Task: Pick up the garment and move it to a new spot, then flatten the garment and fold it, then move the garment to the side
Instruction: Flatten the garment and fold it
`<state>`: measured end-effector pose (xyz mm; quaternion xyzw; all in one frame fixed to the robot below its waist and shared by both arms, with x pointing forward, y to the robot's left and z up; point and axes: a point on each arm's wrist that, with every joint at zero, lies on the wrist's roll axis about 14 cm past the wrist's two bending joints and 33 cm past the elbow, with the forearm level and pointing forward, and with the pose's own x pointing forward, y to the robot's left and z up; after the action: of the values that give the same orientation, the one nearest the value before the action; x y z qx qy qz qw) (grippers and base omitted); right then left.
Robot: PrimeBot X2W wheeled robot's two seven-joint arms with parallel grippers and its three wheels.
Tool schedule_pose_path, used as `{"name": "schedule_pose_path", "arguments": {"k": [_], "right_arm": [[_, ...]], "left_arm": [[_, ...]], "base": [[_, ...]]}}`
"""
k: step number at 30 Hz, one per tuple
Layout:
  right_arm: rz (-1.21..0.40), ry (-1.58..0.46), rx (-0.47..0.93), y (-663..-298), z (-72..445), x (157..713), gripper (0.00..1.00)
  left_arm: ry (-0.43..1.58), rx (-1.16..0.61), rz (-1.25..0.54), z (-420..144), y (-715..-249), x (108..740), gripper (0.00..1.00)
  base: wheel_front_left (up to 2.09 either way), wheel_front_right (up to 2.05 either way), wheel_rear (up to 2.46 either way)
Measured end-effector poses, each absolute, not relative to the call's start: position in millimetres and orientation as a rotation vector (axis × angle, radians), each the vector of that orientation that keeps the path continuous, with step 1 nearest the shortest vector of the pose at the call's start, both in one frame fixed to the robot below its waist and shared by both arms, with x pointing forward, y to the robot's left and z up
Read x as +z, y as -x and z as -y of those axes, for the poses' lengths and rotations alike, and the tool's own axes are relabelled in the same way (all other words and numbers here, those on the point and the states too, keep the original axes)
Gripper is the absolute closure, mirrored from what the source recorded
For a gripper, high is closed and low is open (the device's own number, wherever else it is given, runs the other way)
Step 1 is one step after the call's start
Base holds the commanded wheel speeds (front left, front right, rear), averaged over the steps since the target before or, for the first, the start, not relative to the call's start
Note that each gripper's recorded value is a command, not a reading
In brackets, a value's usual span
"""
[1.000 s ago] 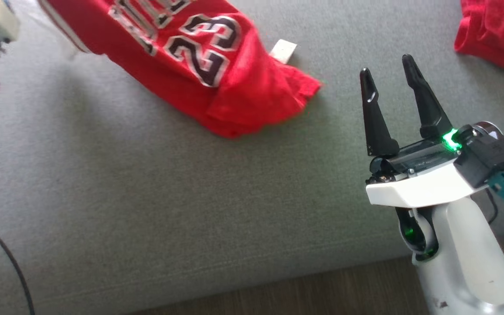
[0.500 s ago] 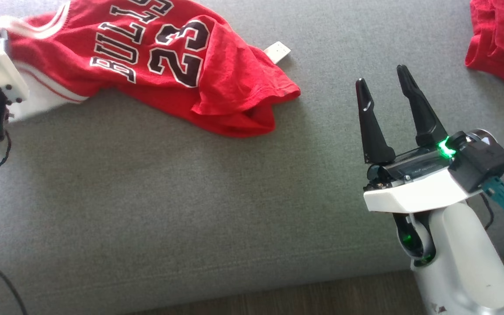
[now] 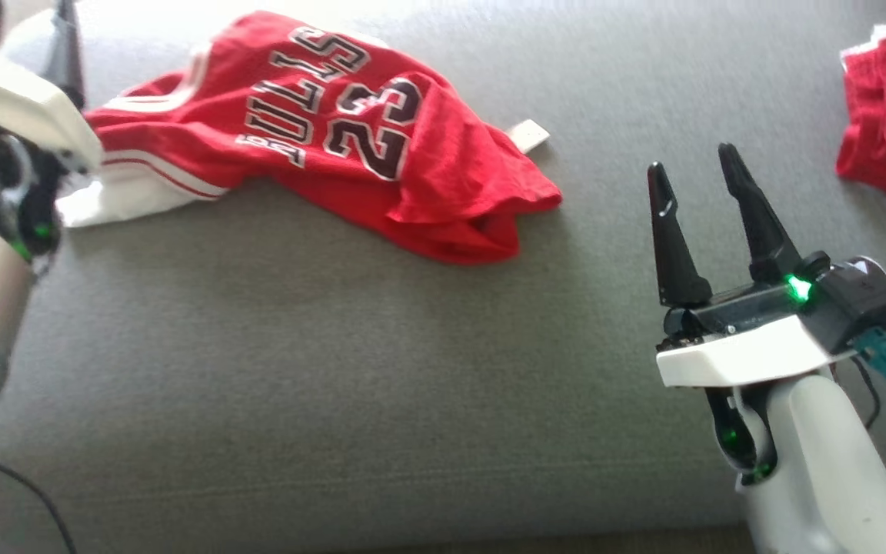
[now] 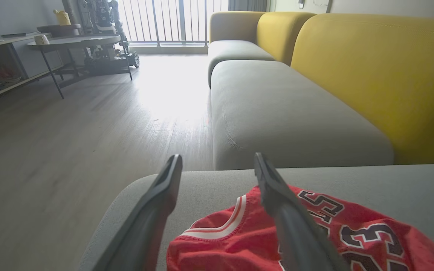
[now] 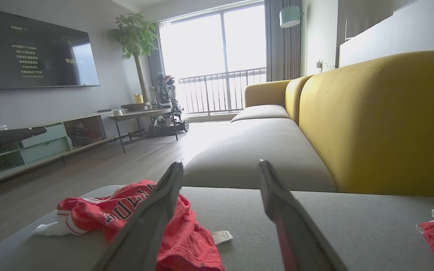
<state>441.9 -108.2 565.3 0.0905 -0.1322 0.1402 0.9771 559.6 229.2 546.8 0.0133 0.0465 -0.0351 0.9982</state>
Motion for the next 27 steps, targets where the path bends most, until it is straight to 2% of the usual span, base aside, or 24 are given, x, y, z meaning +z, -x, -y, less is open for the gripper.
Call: {"name": "schedule_pose_path", "arguments": {"k": [8, 12, 18, 27], "right_arm": [[0.270, -0.171, 0.313, -430.3, 95.6, 569.1, 0.00], [0.281, -0.176, 0.342, -427.4, 85.0, 574.5, 0.00], [0.279, -0.172, 0.361, -417.4, 78.9, 575.8, 0.00], [0.271, -0.162, 0.356, -413.6, 80.6, 573.7, 0.00]], "left_arm": [[0.026, -0.149, -0.051, -210.4, -493.1, 540.0, 0.00], [0.030, -0.098, -0.009, -216.8, -457.5, 540.7, 0.00], [0.157, -0.054, 0.004, -208.2, -393.2, 525.0, 0.00], [0.186, -0.053, 0.041, -189.4, -355.8, 518.4, 0.00]], "base": [[0.00, 0.00, 0.00], [0.00, 0.00, 0.00], [0.00, 0.00, 0.00], [0.00, 0.00, 0.00]]}}
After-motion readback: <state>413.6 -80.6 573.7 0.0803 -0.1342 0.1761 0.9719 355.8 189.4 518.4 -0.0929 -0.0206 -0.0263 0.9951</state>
